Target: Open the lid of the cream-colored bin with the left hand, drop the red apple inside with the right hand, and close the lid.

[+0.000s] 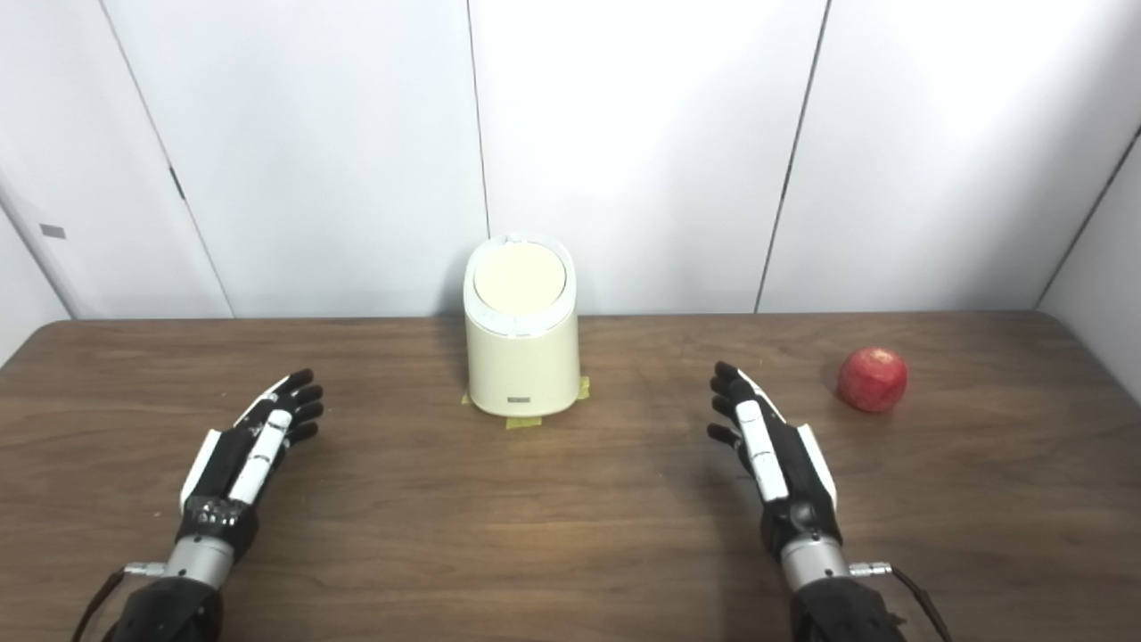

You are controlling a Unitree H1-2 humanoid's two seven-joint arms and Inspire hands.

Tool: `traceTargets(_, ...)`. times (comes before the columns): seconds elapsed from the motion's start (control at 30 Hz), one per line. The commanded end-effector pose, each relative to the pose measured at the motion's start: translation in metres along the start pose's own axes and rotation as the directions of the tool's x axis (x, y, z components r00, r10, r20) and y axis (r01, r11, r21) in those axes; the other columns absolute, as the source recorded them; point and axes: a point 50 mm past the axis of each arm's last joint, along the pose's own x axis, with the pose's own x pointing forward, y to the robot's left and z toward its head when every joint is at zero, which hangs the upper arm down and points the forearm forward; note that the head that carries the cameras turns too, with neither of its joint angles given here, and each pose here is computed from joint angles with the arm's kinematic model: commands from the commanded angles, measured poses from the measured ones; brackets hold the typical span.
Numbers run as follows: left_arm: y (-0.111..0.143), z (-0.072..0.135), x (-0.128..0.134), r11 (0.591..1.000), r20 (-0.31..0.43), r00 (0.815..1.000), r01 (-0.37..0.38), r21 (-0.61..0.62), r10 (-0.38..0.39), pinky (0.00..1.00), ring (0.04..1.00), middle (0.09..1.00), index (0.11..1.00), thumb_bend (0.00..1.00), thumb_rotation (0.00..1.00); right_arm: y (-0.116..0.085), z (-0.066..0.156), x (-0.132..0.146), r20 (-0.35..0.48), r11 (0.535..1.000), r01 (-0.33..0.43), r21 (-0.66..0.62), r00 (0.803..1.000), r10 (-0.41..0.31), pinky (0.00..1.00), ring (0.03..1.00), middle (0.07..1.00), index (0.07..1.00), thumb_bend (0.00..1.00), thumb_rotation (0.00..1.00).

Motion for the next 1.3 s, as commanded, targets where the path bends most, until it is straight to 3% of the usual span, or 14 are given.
traceTargets(0.0, -0.001, -0.019, -0.010, 1.000, -0.060, 0.998, 0.002, -0.003, -0.002, 0.86, 0.859, 0.865, 0.888, 0.46, 0.79, 0.002, 0.022, 0.009, 0.090, 1.000, -0.014, 0.001, 0.996, 0.014, 0.82, 0.899, 0.895, 0.889, 0.52, 0.97)
traceTargets(0.2, -0.001, -0.019, -0.010, 1.000, -0.060, 0.998, 0.001, -0.005, -0.002, 0.87, 0.858, 0.861, 0.885, 0.50, 0.78, 0.002, 0.021, 0.009, 0.092, 1.000, -0.015, 0.001, 0.996, 0.015, 0.82, 0.899, 0.897, 0.890, 0.52, 0.98)
traceTargets(0.47, -0.001, -0.019, -0.010, 1.000, -0.057, 0.998, 0.000, -0.002, 0.000, 0.86, 0.857, 0.863, 0.887, 0.44, 0.79, 0.002, 0.021, 0.009, 0.089, 1.000, -0.020, -0.001, 0.996, 0.019, 0.82, 0.901, 0.902, 0.896, 0.51, 0.98)
traceTargets(0.9, 0.000, -0.018, -0.010, 1.000, -0.054, 0.999, 0.003, -0.011, -0.004, 0.86, 0.852, 0.860, 0.887, 0.48, 0.78, 0.003, 0.022, 0.008, 0.093, 1.000, -0.023, -0.002, 0.995, 0.023, 0.82, 0.904, 0.905, 0.896, 0.52, 0.97)
traceTargets(1.1, 0.004, -0.015, -0.006, 0.993, -0.055, 0.998, -0.031, -0.113, 0.025, 0.86, 0.863, 0.876, 0.894, 0.48, 0.64, 0.007, 0.023, 0.010, 0.087, 1.000, -0.015, -0.005, 0.996, 0.016, 0.81, 0.897, 0.898, 0.892, 0.53, 0.97)
traceTargets(1.23, 0.010, -0.002, 0.000, 0.993, -0.050, 0.998, -0.050, -0.107, 0.045, 0.86, 0.857, 0.878, 0.910, 0.50, 0.47, 0.010, 0.020, 0.012, 0.093, 1.000, -0.021, 0.011, 0.995, 0.020, 0.82, 0.898, 0.899, 0.891, 0.52, 0.97)
traceTargets(1.27, 0.012, 0.009, 0.005, 0.995, -0.039, 0.998, -0.045, -0.086, 0.042, 0.86, 0.857, 0.879, 0.911, 0.50, 0.45, 0.010, 0.020, 0.012, 0.094, 1.000, -0.020, 0.014, 0.995, 0.018, 0.82, 0.899, 0.900, 0.892, 0.51, 0.97)
